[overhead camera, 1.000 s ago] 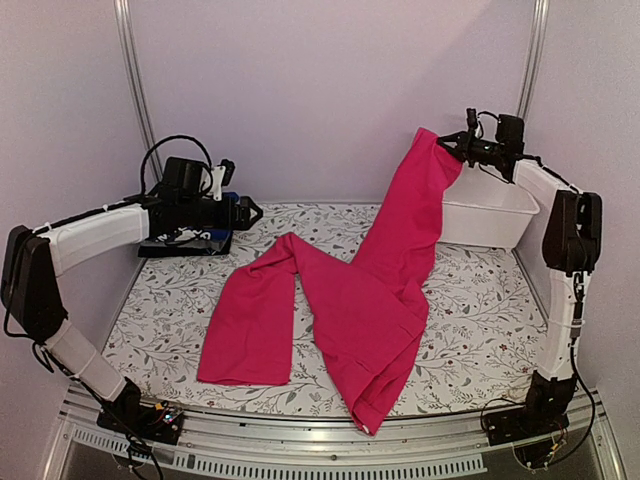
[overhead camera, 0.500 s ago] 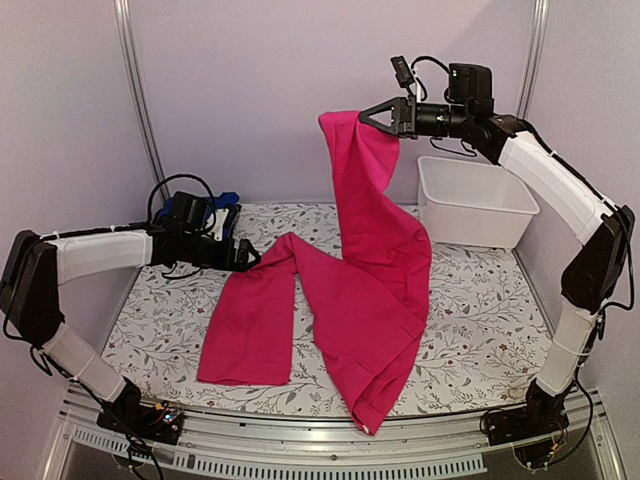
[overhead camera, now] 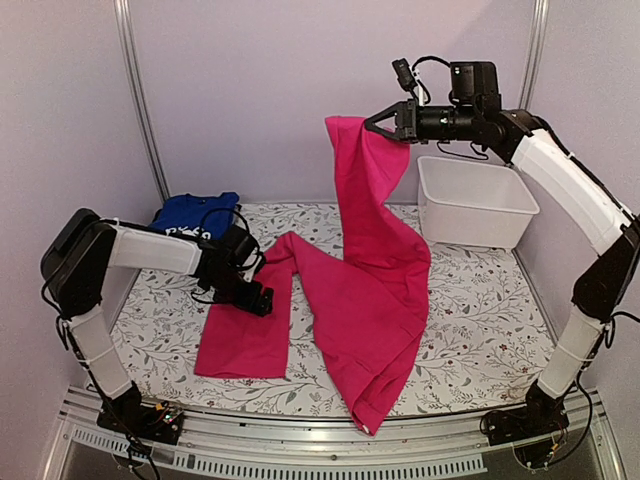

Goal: Fold and stack the mixed laundry pile
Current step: Adjust the crumpled trousers at the center of the board.

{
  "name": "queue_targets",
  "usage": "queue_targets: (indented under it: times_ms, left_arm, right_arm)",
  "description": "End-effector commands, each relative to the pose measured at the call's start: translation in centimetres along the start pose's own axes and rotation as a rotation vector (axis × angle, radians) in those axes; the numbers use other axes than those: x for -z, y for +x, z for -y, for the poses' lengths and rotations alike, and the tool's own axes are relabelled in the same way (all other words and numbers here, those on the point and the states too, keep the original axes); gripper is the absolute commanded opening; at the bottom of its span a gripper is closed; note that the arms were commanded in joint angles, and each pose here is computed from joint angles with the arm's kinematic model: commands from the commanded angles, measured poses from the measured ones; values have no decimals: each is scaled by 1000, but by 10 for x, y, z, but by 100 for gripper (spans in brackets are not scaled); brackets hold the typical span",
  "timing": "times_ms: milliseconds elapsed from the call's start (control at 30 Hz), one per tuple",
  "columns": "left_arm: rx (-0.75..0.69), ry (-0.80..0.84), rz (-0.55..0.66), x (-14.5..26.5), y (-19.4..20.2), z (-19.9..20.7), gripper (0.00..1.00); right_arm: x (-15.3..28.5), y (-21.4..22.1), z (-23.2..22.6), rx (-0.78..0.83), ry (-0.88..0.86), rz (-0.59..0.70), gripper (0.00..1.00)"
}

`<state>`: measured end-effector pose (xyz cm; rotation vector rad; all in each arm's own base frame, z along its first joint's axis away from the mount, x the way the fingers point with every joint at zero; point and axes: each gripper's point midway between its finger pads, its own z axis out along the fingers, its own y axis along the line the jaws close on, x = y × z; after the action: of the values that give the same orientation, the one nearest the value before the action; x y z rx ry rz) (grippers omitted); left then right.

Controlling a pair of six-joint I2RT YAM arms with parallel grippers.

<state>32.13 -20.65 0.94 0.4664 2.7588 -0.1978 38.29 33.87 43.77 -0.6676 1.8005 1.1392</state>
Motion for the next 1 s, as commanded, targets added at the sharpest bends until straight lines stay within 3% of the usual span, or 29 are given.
queue_targets:
  times_ms: [0, 133, 300, 400, 567, 733, 967]
  left_arm:
    - [86, -230, -271, -25, 71, -77, 99]
    - [181, -181, -200, -21, 42, -104, 69]
    - [97, -140, -134, -18, 10, -103, 27]
    - [66, -16, -83, -12, -11, -81, 1]
    - [-87, 195, 112, 40, -65, -12, 0]
    - [-209, 351, 335, 124, -127, 52, 0]
    - [-238, 438, 527, 198, -180, 83, 0]
  right_arm:
    - [36, -21, -15, 43, 61, 55, 0]
    - [45, -4, -14, 8, 87, 6, 0]
    - [57, 14, -29, -62, 38, -28, 0]
    - [64, 32, -24, -102, 53, -52, 0]
    - [76, 108, 33, -228, 273, -205, 0]
    - [96, 200, 86, -303, 510, -426, 0]
    - [88, 324, 135, -392, 584, -655, 0]
